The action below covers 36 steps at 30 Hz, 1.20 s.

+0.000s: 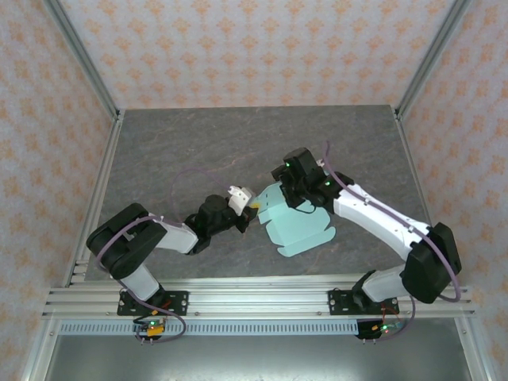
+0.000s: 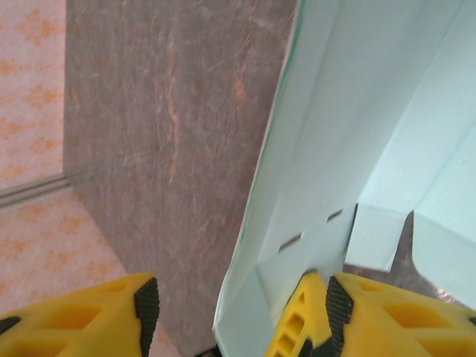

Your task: Fold the paper box

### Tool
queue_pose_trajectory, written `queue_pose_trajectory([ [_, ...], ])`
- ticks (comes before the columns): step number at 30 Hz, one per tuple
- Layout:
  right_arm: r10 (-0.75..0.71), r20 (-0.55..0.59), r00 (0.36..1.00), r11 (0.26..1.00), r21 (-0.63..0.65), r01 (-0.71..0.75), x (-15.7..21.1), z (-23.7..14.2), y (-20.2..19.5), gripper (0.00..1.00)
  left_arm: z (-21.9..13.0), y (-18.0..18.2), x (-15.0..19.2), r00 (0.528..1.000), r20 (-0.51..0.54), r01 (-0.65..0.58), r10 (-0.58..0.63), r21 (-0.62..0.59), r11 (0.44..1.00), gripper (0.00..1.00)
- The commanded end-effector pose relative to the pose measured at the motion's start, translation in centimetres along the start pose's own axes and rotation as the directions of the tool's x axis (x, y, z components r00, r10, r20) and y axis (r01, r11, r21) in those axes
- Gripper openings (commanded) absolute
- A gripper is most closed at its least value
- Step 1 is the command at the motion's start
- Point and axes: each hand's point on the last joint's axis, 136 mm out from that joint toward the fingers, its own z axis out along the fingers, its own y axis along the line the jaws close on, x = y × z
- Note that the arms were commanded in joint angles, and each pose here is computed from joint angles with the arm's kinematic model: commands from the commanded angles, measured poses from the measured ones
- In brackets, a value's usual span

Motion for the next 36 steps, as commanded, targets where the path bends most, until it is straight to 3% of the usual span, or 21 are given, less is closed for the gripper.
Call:
queue_pose_trajectory([
  [1,-0.003,-0.019,1.000,1.000,0.031,0.004,-0.7,0.7,0.1,0.65,-0.1,0.1,-0.5,0.997,0.044,-0.061,0.062,-0.028,0.998,0.00],
  [4,-0.021,-0.024,0.999,0.999,0.040,0.022,-0.9,1.4,0.2,0.57,0.1,0.0,-0.2,0.997,0.032,-0.076,0.076,-0.023,0.997,0.00],
  [8,-0.031,-0.034,0.999,0.998,0.054,0.033,-1.1,2.5,-0.3,0.28,0.2,-0.1,0.0,0.996,0.026,-0.080,0.080,-0.018,0.997,0.00],
  [13,-0.032,-0.032,0.999,0.997,0.069,0.034,-1.6,2.8,-1.0,0.14,0.3,0.2,0.2,0.997,0.013,-0.078,0.079,-0.027,0.997,0.05],
  [15,-0.039,-0.032,0.999,0.997,0.070,0.041,-1.6,2.7,-1.1,0.12,0.2,0.5,0.1,0.997,0.017,-0.071,0.072,-0.040,0.997,0.10],
  [17,-0.053,-0.033,0.998,0.996,0.073,0.056,-1.7,2.7,-1.1,0.11,0.2,1.0,0.2,0.998,0.020,-0.058,0.059,-0.062,0.996,0.24],
  [19,-0.080,-0.035,0.996,0.993,0.081,0.083,-1.8,2.7,-1.2,0.11,0.3,1.4,0.3,0.999,0.021,-0.047,0.048,-0.070,0.996,0.30],
  [26,-0.157,-0.047,0.987,0.982,0.102,0.161,-2.2,3.4,-1.8,0.10,0.0,0.4,-0.6,0.997,0.071,-0.045,0.044,0.012,0.999,0.35],
  [32,-0.125,-0.057,0.991,0.989,0.075,0.129,-1.9,3.9,-2.0,0.10,-0.4,0.6,-4.2,0.987,0.144,0.065,-0.065,-0.001,0.998,0.39],
  [36,-0.118,-0.059,0.991,0.989,0.078,0.122,-1.9,4.1,-2.3,0.10,-0.1,0.4,-5.6,0.987,0.148,0.062,-0.059,-0.020,0.998,0.41],
])
